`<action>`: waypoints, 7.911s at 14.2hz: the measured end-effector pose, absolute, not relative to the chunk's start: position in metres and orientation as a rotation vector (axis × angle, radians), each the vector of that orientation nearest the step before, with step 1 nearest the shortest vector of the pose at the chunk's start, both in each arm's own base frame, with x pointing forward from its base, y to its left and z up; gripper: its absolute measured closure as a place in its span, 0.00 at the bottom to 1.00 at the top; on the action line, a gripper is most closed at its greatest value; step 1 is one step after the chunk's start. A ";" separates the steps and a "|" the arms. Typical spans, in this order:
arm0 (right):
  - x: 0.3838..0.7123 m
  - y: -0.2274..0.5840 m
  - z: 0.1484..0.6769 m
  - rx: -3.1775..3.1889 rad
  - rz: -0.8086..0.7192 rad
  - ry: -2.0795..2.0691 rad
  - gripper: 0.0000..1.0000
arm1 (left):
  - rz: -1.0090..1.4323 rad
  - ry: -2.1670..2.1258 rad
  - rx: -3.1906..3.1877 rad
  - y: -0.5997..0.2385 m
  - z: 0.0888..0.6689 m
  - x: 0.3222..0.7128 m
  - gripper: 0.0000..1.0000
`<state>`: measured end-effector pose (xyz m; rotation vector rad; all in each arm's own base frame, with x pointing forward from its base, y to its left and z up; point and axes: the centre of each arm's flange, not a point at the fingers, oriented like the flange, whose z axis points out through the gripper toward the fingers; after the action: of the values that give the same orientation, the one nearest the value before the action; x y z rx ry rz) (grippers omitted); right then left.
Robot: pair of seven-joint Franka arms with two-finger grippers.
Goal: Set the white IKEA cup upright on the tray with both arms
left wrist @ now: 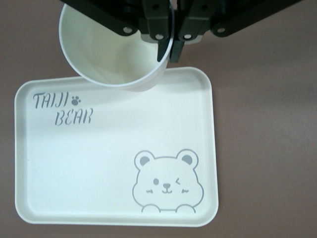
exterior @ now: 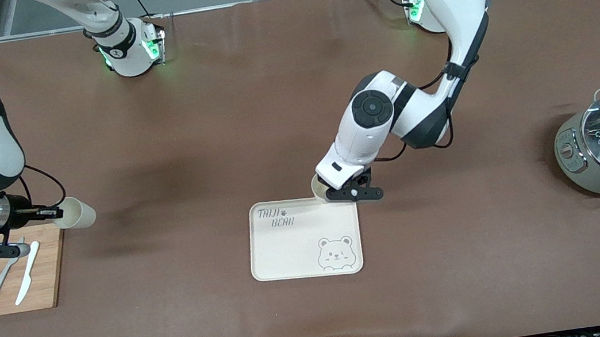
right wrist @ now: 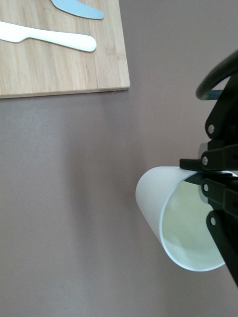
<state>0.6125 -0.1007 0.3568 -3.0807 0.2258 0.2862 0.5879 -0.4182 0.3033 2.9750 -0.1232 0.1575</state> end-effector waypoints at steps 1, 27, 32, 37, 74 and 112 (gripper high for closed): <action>0.614 -0.099 0.362 -3.079 0.294 0.220 0.97 | 0.166 -0.111 2.973 -0.416 0.303 0.594 0.96; 0.639 0.161 0.380 -2.871 0.260 0.996 0.97 | 0.220 -0.100 2.976 -0.414 0.220 0.624 0.96; 0.636 0.217 0.358 -2.818 0.239 1.164 0.97 | 0.225 -0.104 2.976 -0.413 0.221 0.625 0.96; 0.642 0.256 0.348 -2.753 0.232 1.324 0.97 | 0.239 -0.113 2.987 -0.406 0.220 0.630 0.86; 0.639 0.363 0.246 -2.574 0.126 1.577 0.28 | 0.182 -0.159 3.168 -0.386 0.342 0.623 0.00; 0.615 0.023 0.635 -2.985 0.229 0.532 0.00 | 0.017 -0.125 3.052 -0.091 0.537 0.584 0.00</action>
<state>0.6151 0.0227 0.6351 -2.9846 0.5319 0.2293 0.5838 -0.0915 0.5366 3.0520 -0.1249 0.0167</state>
